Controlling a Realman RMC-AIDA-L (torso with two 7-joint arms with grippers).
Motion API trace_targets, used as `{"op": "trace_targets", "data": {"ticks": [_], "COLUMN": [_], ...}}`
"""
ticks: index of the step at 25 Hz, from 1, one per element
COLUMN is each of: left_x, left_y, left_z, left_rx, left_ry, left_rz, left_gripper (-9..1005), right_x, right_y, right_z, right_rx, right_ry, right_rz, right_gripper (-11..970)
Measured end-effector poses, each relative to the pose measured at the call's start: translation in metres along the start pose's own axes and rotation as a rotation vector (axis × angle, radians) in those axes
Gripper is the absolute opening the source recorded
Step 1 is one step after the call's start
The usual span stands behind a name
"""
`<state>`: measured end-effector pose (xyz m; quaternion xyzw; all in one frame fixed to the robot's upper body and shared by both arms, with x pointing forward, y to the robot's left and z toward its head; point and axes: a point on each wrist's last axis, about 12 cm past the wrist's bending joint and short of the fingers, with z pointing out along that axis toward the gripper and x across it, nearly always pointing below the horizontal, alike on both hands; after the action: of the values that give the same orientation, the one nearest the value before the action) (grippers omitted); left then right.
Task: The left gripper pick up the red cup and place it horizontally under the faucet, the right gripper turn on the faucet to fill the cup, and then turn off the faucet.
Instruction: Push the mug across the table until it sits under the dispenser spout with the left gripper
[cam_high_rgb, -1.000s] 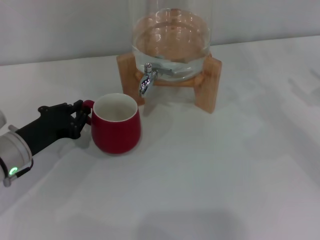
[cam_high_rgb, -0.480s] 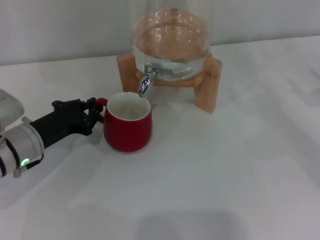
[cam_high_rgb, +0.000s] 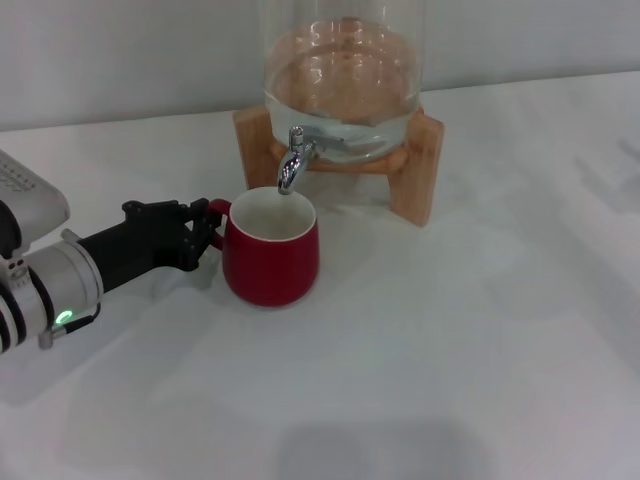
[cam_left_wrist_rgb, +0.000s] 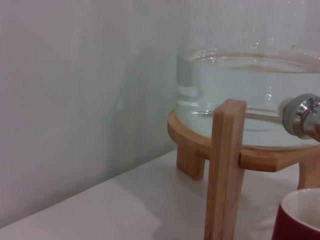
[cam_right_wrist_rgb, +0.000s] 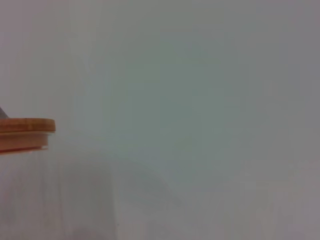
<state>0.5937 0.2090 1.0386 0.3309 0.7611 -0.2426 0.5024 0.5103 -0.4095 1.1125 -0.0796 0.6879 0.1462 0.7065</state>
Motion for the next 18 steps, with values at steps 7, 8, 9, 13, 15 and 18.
{"op": "trace_targets", "data": {"ticks": [7, 8, 9, 13, 15, 18], "left_x": [0.0018, 0.0018, 0.0016, 0.0011, 0.001, 0.0006], "left_y": [0.0018, 0.0019, 0.0022, 0.0029, 0.003, 0.0027], "left_z": [0.0001, 0.0001, 0.0, -0.0002, -0.0002, -0.0002], "left_rx": [-0.017, -0.017, -0.018, -0.02, -0.02, -0.016], "left_ry": [0.016, 0.016, 0.016, 0.015, 0.015, 0.012], "left_rz": [0.002, 0.005, 0.007, 0.01, 0.013, 0.029], "left_gripper": [154, 149, 145, 131, 126, 122], "right_x": [-0.0006, -0.0005, -0.0002, 0.0015, 0.0017, 0.0016], "right_y": [0.0007, 0.0008, 0.0008, 0.0009, 0.0007, 0.0003], "right_z": [0.0015, 0.0016, 0.0016, 0.0009, 0.0006, 0.0002], "right_rx": [-0.005, -0.006, -0.006, -0.005, -0.004, -0.001], "right_ry": [-0.003, -0.003, -0.003, 0.001, 0.001, 0.0], "right_rz": [-0.004, -0.005, -0.005, -0.002, -0.002, -0.002], "right_gripper": [795, 795, 795, 795, 795, 795]}}
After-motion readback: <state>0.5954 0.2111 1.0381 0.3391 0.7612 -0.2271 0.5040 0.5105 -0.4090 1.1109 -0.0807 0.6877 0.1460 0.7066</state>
